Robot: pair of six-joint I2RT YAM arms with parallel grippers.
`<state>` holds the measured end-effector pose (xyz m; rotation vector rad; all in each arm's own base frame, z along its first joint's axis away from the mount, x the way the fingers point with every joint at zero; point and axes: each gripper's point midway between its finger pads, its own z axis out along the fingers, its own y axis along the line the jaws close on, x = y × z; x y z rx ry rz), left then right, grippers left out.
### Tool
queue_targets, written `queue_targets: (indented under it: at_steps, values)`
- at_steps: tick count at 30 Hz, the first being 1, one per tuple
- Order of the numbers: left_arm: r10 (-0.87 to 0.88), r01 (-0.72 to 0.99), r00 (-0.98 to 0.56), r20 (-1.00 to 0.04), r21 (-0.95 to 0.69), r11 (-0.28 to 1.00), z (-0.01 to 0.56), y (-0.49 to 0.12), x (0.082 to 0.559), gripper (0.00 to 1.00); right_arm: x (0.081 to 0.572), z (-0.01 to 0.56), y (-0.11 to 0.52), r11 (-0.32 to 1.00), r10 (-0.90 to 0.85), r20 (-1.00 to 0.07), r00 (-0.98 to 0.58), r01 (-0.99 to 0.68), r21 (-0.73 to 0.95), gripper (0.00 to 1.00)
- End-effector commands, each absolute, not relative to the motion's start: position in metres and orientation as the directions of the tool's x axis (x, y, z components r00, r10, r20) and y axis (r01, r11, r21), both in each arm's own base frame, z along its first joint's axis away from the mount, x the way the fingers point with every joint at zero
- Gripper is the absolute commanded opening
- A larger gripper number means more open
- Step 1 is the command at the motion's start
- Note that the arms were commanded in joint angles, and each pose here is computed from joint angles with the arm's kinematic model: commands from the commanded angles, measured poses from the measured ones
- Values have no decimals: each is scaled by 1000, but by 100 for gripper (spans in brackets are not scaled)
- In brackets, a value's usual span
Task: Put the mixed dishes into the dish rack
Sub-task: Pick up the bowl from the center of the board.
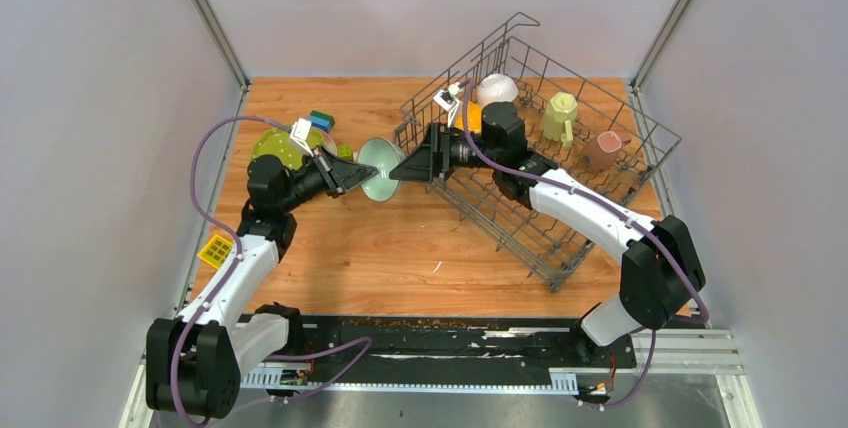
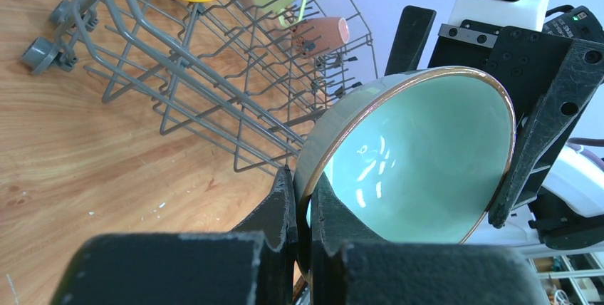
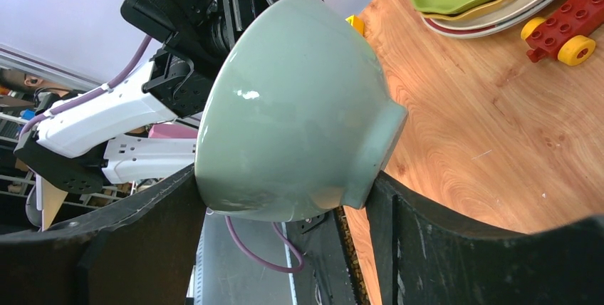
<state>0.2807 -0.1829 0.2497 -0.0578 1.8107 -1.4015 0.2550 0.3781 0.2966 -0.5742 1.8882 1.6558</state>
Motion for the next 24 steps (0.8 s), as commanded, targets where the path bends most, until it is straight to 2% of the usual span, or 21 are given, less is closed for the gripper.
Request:
queue_targets:
  at_steps: [1,4,7,10,20,24]
  values:
    - [-491,517,-598,-633,-773,368,279,-185,281,3,251,328,381,86,65,-723,-687,-718,690,41]
    - [-489,515,-601,-633,-774,369,279,-185,281,11,252,327,381,93,65,-723,-687,-717,690,38]
    - [-487,512,-602,-632,-774,372,277,-185,281,14,252,327,381,96,67,-726,-685,-720,688,36]
    - [-486,510,-603,-632,-775,374,277,-185,281,23,253,327,380,103,72,-730,-680,-723,683,33]
    - [-483,497,-609,-629,-777,386,274,-184,282,44,257,324,377,137,95,-736,-671,-723,677,29]
    - [-478,487,-614,-628,-778,397,273,-184,282,49,259,324,376,151,103,-741,-664,-726,671,28]
